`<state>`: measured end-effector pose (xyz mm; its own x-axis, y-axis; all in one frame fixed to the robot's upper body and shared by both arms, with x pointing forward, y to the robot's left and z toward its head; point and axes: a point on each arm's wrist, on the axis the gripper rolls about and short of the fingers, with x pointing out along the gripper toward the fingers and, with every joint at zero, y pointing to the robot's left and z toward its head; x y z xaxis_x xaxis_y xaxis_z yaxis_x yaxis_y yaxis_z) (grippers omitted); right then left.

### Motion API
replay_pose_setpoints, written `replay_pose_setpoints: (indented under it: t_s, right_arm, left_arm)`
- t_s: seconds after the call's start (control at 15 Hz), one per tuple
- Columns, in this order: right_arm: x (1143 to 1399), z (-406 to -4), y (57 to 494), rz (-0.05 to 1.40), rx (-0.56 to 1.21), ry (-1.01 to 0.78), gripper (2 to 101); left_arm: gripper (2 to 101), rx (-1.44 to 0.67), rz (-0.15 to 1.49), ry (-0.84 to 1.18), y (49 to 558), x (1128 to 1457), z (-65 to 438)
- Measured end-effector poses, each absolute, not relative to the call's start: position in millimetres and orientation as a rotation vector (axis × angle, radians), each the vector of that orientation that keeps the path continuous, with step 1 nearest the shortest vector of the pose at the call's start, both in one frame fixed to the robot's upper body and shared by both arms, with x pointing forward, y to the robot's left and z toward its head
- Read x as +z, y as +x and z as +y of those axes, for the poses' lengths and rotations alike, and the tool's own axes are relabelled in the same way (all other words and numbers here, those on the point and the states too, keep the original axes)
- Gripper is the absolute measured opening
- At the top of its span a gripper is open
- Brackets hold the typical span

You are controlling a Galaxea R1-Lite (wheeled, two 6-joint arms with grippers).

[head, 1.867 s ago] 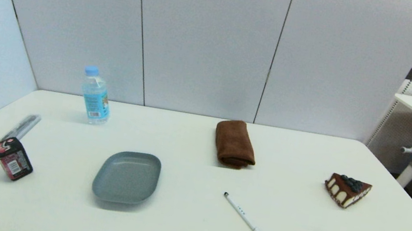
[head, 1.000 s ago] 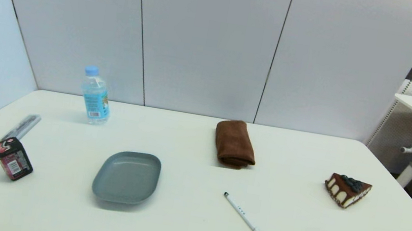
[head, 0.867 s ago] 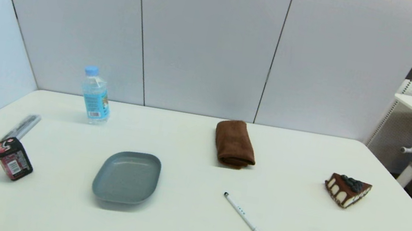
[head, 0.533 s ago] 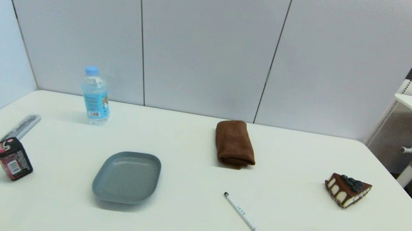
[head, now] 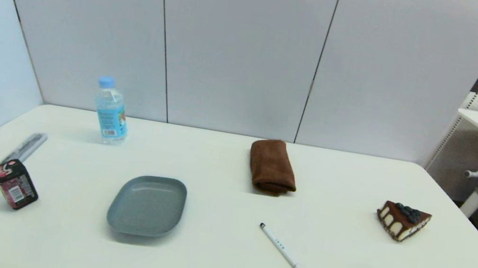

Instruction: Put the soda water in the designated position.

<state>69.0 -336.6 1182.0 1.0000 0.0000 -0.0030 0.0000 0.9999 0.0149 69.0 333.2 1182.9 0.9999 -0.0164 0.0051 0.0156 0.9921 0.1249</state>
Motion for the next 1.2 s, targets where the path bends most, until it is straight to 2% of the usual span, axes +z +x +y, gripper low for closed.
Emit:
replay_pose_setpoints:
  t_s: [0.33,0.67,0.87,1.2]
  right_arm:
    - [1182,-337,69,0.003,0.000,0.015,98.0]
    - [1182,-337,69,0.003,0.000,0.015,98.0]
    - [1182,-337,69,0.003,0.000,0.015,98.0]
    - [1182,-337,69,0.003,0.000,0.015,98.0]
  left_arm:
    - [97.8,-0.019,0.007,0.140,70,1183,333]
    - [97.8,-0.026,0.105,0.139,78,1188,333]
    - [97.8,-0.030,0.118,0.142,85,1225,333]
    - [97.8,-0.025,0.060,0.137,115,1321,333]
